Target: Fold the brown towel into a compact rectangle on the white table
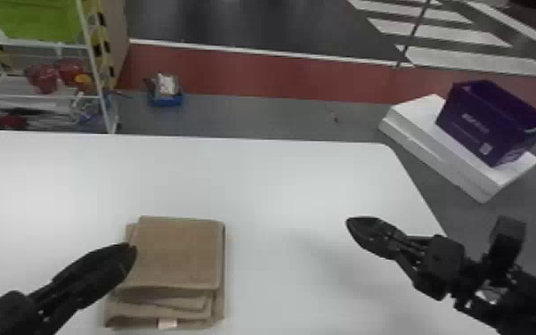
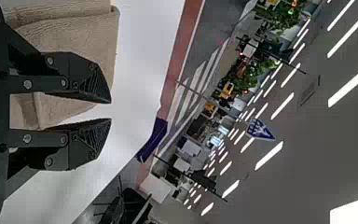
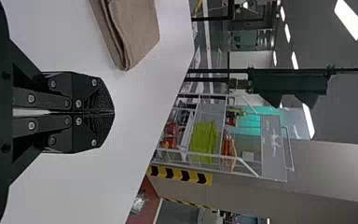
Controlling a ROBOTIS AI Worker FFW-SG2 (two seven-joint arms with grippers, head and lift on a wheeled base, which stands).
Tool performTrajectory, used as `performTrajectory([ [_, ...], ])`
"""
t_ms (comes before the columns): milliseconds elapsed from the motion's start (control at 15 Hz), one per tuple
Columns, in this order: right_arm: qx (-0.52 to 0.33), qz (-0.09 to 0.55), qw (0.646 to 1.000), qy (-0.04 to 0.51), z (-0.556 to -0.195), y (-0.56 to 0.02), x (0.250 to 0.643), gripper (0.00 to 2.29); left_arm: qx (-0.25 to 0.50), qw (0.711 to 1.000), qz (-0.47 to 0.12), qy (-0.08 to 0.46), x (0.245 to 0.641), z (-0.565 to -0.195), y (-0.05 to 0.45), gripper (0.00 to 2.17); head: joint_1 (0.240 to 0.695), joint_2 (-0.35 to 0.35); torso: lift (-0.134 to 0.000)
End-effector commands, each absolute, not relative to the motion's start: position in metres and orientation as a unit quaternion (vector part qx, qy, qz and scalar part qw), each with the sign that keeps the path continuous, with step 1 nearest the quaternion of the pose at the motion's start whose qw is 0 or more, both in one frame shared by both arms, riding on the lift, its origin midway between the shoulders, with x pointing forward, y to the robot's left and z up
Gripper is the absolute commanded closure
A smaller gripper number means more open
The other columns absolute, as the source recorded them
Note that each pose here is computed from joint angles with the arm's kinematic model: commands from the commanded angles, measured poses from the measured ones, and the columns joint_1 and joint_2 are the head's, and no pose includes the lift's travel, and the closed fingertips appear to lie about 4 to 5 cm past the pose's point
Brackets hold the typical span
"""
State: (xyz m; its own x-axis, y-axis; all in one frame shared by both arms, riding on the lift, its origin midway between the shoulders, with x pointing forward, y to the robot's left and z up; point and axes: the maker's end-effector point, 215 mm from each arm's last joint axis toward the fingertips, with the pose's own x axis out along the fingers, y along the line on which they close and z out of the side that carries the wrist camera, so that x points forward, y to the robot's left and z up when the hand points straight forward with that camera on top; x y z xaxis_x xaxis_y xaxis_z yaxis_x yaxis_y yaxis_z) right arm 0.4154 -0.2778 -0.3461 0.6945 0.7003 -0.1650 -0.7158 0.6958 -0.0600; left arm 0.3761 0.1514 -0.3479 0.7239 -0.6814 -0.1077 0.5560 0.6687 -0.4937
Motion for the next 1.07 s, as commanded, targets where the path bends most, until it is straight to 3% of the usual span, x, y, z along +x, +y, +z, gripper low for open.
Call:
performTrajectory([
  [0, -0.043, 0.366, 0.928, 0.049, -0.314, -0.266, 0.417, 0.91, -0.204, 0.913, -0.332, 0.123, 0.382, -0.327, 0.162, 0.09, 0.695, -0.183, -0.123],
  [133, -0.039, 0.326, 0.944, 0.022, -0.29, -0.272, 0.421, 0.0, -0.178, 0.931, -0.3, 0.106, 0.391, -0.304, 0.176, 0.07, 0.695, -0.161, -0.123],
  [400, -0.043, 0.275, 0.961, 0.008, -0.274, -0.25, 0.418, 0.06, -0.136, 0.963, -0.221, 0.075, 0.411, -0.284, 0.195, 0.06, 0.695, -0.115, -0.123],
  [600, -0.052, 0.233, 0.971, -0.018, -0.263, -0.242, 0.418, 0.06, -0.045, 0.988, -0.14, -0.04, 0.416, -0.233, 0.198, 0.06, 0.695, -0.078, -0.123],
  [1000, -0.048, 0.173, 0.983, -0.03, -0.262, -0.252, 0.417, 0.07, 0.018, 0.998, -0.065, -0.008, 0.428, -0.269, 0.201, 0.05, 0.695, -0.062, -0.123],
])
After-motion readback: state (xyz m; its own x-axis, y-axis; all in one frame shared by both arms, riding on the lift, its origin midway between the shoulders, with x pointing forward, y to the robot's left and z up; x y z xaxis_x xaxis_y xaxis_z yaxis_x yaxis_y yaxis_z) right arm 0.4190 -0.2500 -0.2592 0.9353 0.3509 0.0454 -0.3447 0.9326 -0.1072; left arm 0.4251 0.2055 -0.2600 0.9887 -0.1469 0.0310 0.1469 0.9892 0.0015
